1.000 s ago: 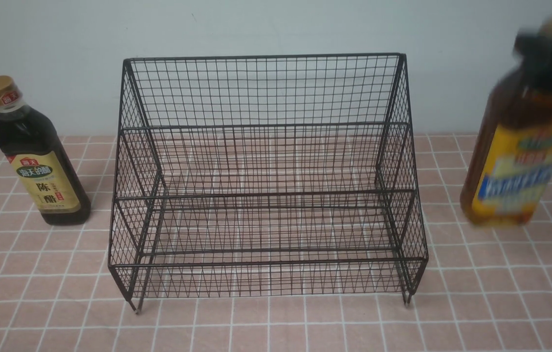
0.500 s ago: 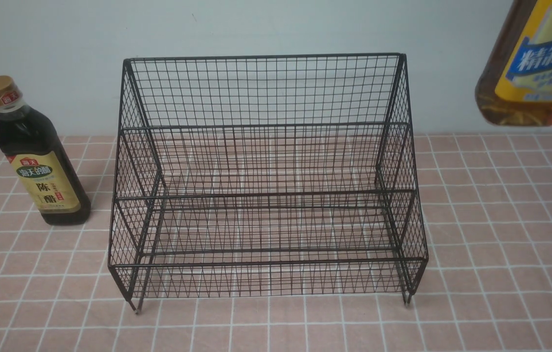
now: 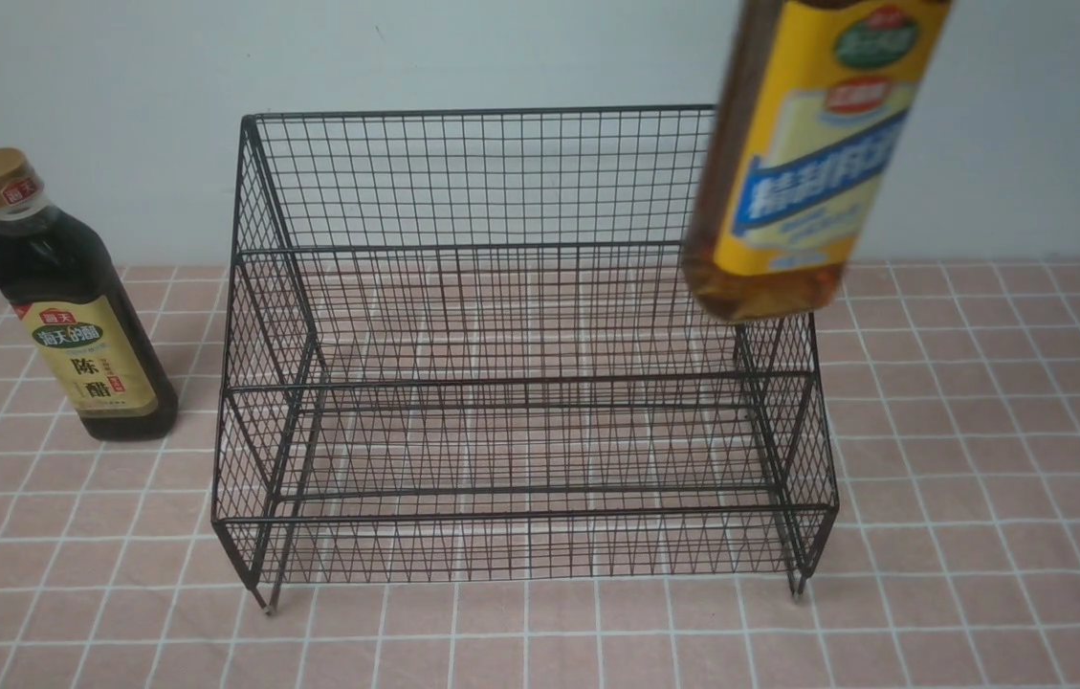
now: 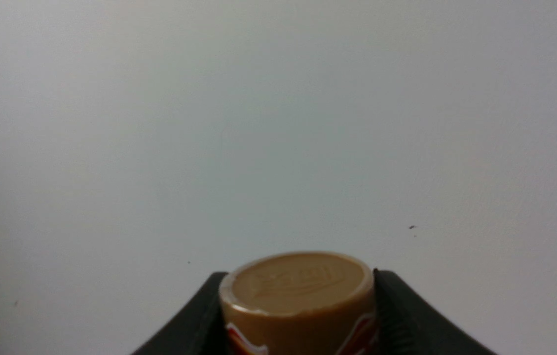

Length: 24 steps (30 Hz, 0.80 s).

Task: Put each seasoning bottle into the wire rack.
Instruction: Use the right arm to put the condiment bottle back on the shelf

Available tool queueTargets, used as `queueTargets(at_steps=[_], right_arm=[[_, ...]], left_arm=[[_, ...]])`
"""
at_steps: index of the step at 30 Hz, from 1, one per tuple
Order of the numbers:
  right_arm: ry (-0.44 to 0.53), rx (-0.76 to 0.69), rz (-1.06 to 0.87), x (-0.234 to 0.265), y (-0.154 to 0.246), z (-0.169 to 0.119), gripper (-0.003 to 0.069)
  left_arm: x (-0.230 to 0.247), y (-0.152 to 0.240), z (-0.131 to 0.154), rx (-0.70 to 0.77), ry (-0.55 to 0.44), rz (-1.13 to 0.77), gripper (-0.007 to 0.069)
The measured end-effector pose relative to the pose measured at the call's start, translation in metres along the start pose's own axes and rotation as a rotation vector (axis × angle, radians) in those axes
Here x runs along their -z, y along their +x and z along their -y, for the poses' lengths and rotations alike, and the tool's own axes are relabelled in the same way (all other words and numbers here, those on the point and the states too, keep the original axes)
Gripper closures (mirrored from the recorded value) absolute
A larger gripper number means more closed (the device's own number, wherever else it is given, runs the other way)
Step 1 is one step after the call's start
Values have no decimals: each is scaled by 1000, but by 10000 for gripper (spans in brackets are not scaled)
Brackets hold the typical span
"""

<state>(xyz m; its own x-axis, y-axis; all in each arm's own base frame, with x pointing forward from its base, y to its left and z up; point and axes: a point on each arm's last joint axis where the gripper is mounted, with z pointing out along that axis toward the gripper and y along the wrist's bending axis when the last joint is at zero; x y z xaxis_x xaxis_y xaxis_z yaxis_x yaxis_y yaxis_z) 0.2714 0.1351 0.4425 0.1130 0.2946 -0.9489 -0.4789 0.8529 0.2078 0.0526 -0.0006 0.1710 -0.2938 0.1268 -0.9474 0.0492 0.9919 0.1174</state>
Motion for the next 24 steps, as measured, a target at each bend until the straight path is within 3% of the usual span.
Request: queueTargets(at_steps=[11,24], right_arm=[[44,20,-79,-33,53,12,335],[49,93,-164,-35,61,12,335]], left_arm=[[0,0,0,0,-1,0,632],[0,0,0,0,-1,0,632]])
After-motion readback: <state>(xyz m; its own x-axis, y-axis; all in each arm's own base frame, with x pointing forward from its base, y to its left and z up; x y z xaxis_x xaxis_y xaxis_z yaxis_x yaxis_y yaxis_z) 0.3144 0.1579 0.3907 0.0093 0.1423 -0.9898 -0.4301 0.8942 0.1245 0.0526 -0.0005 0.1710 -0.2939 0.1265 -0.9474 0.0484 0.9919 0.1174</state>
